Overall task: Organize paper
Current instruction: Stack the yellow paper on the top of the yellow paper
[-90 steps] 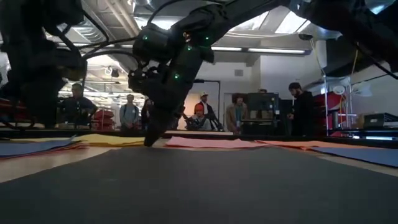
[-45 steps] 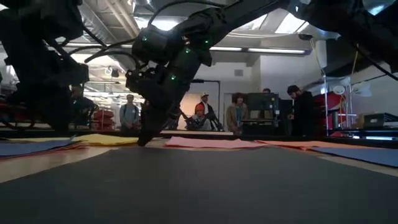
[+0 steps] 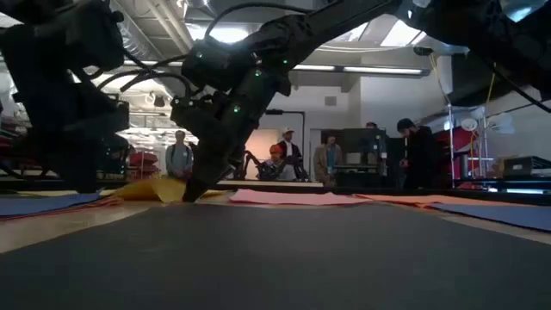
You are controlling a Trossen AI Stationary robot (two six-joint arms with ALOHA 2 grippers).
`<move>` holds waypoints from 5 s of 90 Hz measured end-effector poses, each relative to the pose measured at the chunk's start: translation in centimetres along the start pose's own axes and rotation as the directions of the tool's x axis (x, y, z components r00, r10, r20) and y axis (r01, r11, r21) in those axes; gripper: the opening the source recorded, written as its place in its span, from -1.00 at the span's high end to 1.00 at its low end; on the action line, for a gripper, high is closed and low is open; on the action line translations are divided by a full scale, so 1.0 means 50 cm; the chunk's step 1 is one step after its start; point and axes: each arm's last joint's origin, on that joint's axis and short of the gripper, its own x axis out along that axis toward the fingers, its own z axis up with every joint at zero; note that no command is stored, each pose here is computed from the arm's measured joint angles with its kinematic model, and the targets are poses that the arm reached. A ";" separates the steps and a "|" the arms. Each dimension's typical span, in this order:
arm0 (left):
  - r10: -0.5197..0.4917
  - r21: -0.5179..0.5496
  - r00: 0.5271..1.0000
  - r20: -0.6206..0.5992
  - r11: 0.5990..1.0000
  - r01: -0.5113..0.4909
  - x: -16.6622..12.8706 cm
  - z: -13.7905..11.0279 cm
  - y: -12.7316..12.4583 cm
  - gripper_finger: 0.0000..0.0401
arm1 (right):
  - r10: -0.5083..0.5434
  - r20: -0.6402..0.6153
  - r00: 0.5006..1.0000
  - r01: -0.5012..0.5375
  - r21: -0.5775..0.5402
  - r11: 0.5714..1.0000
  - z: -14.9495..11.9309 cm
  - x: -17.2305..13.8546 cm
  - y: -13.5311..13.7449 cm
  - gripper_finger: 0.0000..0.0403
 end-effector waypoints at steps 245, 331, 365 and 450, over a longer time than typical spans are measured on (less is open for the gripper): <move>-0.228 0.003 0.964 0.134 0.973 0.229 -0.025 0.017 -0.058 1.00 | 0.093 0.226 0.970 -0.088 -0.033 0.996 0.022 0.043 -0.045 1.00; -0.451 0.168 0.881 0.140 0.888 0.428 -0.092 -0.034 -0.082 1.00 | 0.110 0.093 0.990 -0.111 0.005 0.994 0.008 0.000 -0.054 1.00; -0.181 0.318 0.958 -0.221 0.916 0.246 -0.068 -0.057 -0.020 1.00 | -0.036 -0.114 0.993 0.015 -0.184 0.983 0.010 -0.185 -0.006 1.00; 0.108 0.176 0.978 -0.177 0.981 -0.076 -0.004 -0.007 0.035 1.00 | -0.092 -0.179 0.980 0.047 -0.238 0.970 0.000 -0.343 0.030 1.00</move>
